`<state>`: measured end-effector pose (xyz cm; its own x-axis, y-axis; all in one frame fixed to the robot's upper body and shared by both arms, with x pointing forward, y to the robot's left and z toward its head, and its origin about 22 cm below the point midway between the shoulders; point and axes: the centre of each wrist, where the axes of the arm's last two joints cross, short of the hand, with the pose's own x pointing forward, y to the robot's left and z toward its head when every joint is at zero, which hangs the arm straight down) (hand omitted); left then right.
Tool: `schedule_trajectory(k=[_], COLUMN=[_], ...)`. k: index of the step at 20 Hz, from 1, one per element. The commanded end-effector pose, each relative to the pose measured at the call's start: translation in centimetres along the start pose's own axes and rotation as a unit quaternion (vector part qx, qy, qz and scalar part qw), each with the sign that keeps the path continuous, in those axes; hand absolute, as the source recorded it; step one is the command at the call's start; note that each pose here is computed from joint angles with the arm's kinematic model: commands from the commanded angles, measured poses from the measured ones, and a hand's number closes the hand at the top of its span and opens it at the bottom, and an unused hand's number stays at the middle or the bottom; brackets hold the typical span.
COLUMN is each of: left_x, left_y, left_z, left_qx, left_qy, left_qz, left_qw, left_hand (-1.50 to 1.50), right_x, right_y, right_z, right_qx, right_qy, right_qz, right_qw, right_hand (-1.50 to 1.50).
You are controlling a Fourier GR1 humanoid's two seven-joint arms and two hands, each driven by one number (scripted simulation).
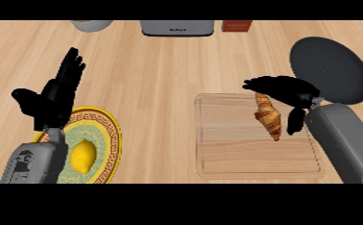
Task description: Pick the croissant from the cutting board and place it in the pan
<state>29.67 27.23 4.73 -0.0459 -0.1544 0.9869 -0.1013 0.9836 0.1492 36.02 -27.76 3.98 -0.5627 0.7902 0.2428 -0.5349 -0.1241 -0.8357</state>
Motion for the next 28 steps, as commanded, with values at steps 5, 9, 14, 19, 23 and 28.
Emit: schedule_trajectory(k=[5,9,14,19,23,28], left_x=[-0.7,1.5,1.2,0.3,0.1,0.2], left_y=[0.3,-0.2,-0.6,1.9,-0.5,-0.1], left_z=[0.8,-0.5,0.4,0.2,0.5,0.0], left_qx=[0.000,-0.003,0.002,-0.008,0.007,0.006], left_qy=[0.000,0.007,-0.001,0.005,-0.001,0.006], left_qz=[-0.002,0.000,-0.007,0.000,-0.007,-0.001], left_qw=[1.0000,1.0000,1.0000,1.0000,0.9999,1.0000], left_hand=[0.00,0.00,0.00,0.00,0.00,0.00], right_x=[-1.8,-1.6,-0.1,0.0,-2.7,2.0], right_y=[2.1,2.3,2.9,3.6,4.7,3.9], right_z=[-1.0,-1.3,-2.5,-1.4,-1.7,-5.8], right_qx=[0.030,0.053,0.057,0.048,0.027,-0.027], right_qy=[0.015,0.018,-0.060,-0.055,-0.057,0.135], right_qz=[0.013,0.019,0.031,0.042,0.041,-0.104], right_qw=[0.999,0.998,0.996,0.996,0.997,0.985], right_hand=[-1.50,-1.50,1.50,1.50,1.50,1.50])
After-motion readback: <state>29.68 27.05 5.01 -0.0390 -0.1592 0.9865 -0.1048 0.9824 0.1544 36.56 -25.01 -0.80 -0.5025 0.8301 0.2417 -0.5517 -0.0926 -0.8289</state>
